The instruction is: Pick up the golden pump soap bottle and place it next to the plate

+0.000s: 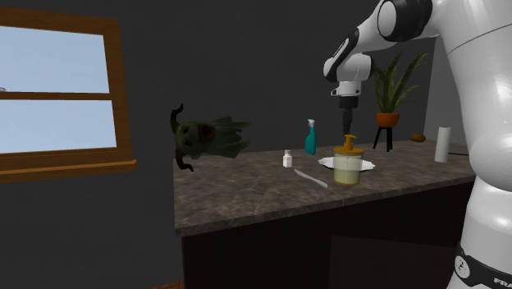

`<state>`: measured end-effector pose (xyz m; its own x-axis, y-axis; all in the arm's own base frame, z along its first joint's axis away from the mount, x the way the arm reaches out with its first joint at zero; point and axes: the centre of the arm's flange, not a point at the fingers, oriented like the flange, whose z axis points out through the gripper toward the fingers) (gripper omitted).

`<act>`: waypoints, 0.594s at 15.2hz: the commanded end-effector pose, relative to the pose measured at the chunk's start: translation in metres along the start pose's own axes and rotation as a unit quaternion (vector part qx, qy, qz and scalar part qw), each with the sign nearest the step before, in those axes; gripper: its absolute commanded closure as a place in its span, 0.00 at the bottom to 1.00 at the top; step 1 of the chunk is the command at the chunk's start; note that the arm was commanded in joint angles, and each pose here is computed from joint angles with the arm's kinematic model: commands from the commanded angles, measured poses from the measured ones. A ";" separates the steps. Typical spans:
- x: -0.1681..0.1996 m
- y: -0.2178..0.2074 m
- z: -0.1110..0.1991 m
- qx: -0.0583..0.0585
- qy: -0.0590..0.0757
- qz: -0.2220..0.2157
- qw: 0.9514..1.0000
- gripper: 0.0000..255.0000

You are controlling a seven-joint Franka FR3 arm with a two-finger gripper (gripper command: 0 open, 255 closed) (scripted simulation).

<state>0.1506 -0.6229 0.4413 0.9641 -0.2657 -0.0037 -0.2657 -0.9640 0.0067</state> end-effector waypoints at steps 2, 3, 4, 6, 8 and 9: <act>0.001 0.000 -0.034 0.000 0.000 0.000 1.000 0.00; 0.001 0.000 -0.034 0.000 0.000 0.000 1.000 0.00; 0.001 0.000 -0.034 0.000 0.000 0.000 1.000 0.00; 0.001 0.000 -0.034 0.000 0.000 0.000 1.000 0.00; 0.001 0.000 -0.034 0.000 0.000 0.000 1.000 0.00; 0.001 0.000 -0.034 0.000 0.000 0.000 1.000 0.00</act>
<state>0.1514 -0.6231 0.4755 0.9640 -0.2657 -0.0041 -0.2657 -0.9640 0.0061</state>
